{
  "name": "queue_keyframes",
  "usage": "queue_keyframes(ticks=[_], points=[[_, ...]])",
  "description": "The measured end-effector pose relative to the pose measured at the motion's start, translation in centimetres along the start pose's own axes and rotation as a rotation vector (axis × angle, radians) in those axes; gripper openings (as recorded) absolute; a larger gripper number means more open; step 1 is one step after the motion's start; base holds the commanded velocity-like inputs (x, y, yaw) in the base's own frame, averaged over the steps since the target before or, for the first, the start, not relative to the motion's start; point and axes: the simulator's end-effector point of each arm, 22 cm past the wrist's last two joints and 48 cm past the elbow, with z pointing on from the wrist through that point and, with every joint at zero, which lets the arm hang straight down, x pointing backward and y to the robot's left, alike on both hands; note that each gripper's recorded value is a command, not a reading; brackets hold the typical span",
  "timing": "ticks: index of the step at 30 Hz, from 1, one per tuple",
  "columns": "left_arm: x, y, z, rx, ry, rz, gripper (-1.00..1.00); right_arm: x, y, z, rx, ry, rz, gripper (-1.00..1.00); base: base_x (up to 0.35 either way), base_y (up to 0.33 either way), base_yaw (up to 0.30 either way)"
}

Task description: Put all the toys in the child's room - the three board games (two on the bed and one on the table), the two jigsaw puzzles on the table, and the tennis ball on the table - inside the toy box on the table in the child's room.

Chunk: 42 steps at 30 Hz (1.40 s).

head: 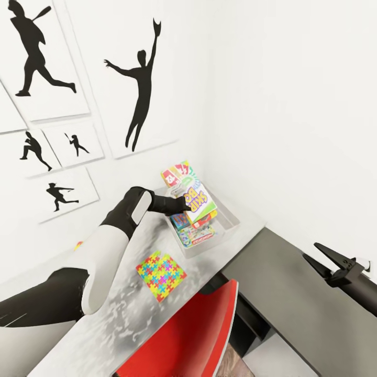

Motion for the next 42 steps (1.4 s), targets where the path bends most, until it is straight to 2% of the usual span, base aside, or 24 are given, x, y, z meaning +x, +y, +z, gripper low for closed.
queue_keyframes(ticks=[15,23,33,42], points=[[-1.6,-0.1,0.2,0.003,-0.009,0.005,-1.0,0.3,-1.2,0.1,0.021,0.007,0.015,1.0,0.0,0.0,0.0],[-2.2,-0.6,0.1,0.013,0.015,-0.005,-1.0,0.5,-1.9,0.1,0.031,0.01,0.022,1.0,0.0,0.0,0.0],[-1.6,0.2,0.7,0.011,0.042,-0.025,-1.0,0.7,-2.6,0.2,0.042,0.014,0.031,1.0,0.0,0.0,0.0],[-1.1,1.0,1.3,0.012,0.053,-0.043,-1.0,0.8,-2.1,0.0,0.002,0.014,0.04,1.0,0.0,0.0,0.0]])
